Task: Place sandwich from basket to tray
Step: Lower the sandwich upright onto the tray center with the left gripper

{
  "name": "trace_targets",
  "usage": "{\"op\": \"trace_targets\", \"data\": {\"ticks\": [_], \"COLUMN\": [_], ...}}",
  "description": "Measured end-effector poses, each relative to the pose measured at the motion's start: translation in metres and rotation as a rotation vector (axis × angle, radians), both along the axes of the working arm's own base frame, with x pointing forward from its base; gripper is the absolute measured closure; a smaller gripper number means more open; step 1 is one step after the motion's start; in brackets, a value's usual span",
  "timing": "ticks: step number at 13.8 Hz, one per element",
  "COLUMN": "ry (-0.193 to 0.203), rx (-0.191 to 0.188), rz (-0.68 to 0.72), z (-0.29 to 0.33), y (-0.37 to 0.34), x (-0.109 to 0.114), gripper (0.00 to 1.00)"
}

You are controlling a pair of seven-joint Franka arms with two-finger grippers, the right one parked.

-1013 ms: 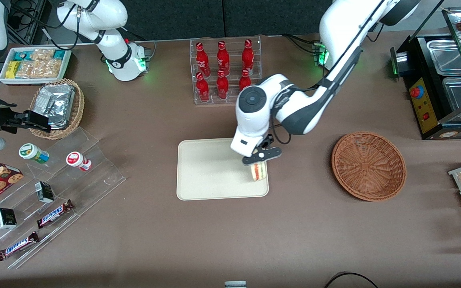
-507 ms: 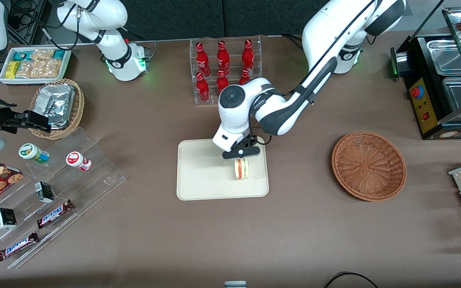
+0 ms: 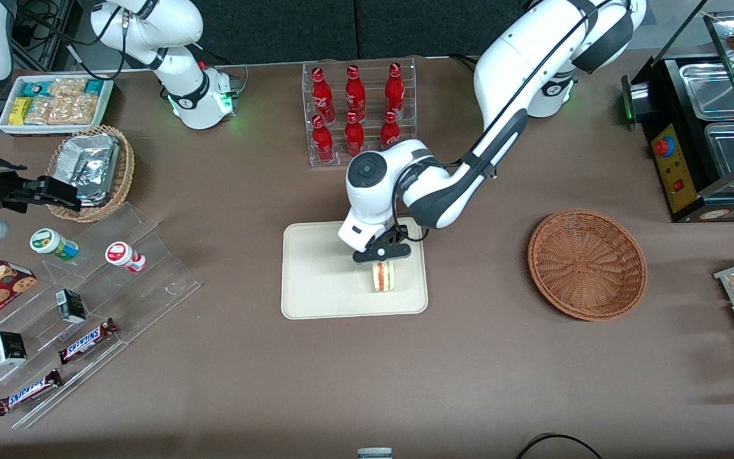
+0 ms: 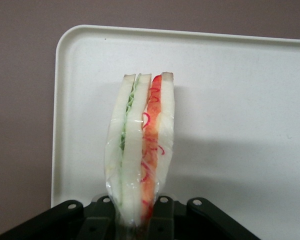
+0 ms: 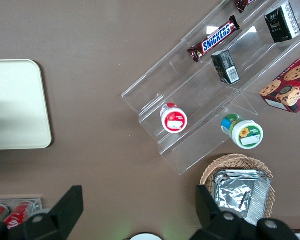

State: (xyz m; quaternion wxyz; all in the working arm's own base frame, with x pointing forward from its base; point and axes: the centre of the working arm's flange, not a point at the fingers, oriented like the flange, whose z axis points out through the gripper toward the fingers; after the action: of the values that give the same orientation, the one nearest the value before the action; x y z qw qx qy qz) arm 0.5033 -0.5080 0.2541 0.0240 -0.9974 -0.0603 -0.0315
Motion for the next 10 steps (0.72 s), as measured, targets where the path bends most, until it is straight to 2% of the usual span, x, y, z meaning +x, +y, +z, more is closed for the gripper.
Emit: {"op": "trace_targets", "data": {"ticks": [4,9,10], "ry": [-0.002,-0.010,-0.009], "rx": [0.015,0.001,0.002], "rz": [-0.020,-0.031,-0.035], "z": [-0.016,-0.016,-0.016], "y": [-0.001,-0.007,-0.009], "x": [-0.002,-0.005,-0.008], "gripper": [0.80,0.75,0.69]}}
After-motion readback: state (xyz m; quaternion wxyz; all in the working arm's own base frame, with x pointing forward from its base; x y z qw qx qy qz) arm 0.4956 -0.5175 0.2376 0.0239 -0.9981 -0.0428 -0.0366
